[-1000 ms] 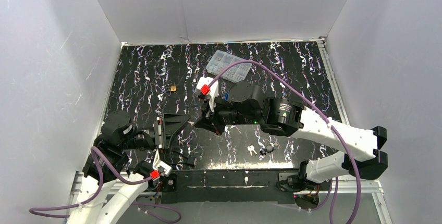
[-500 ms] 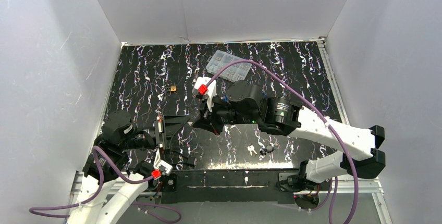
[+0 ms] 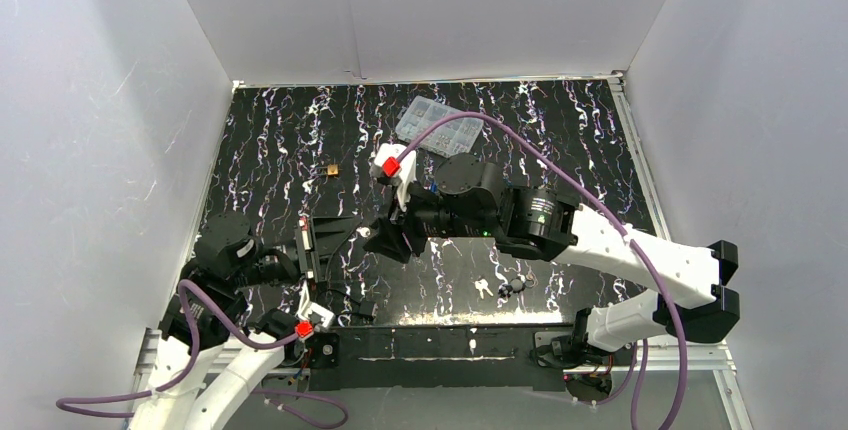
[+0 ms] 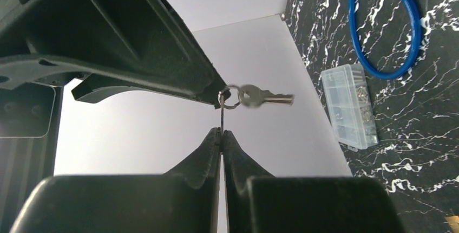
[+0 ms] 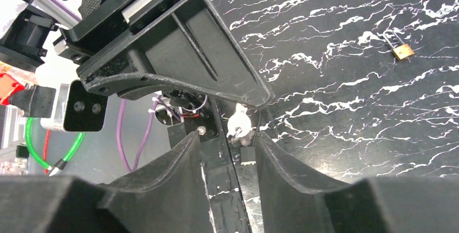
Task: Unlock with the key
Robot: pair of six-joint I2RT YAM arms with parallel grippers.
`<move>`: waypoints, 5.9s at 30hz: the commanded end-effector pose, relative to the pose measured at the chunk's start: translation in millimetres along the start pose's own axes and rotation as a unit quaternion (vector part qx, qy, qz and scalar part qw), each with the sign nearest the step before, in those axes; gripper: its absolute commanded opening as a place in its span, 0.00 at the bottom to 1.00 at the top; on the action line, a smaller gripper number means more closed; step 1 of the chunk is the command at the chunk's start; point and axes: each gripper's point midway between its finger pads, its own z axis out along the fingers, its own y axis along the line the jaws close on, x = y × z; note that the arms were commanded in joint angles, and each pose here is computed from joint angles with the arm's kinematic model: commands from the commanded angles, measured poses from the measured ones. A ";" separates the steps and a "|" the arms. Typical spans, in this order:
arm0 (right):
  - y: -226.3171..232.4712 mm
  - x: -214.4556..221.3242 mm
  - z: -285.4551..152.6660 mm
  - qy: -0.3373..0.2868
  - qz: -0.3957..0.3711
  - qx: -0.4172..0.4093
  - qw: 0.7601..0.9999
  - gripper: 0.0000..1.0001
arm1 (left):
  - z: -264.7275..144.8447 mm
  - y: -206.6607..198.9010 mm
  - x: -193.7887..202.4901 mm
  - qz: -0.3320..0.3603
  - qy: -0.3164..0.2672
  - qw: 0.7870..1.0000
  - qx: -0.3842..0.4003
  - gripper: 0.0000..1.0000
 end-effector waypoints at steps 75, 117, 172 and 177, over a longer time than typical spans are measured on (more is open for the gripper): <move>-6.0 -40.3 -7.8 -0.046 0.209 -0.299 0.930 0.27 | -0.4 43.4 12.4 0.171 0.028 0.984 -0.049 0.00; -19.5 -48.0 -4.6 -0.036 0.253 -0.320 0.912 0.18 | 0.7 37.0 21.0 0.164 0.044 0.985 -0.035 0.00; 19.1 -9.2 -48.5 0.061 0.025 -0.141 0.988 0.01 | -13.4 21.9 -48.8 -0.646 -0.054 0.739 0.182 0.62; 29.4 -17.2 -48.7 0.052 0.001 -0.149 0.988 0.01 | -11.1 40.5 -57.0 -0.675 -0.088 0.712 0.171 0.56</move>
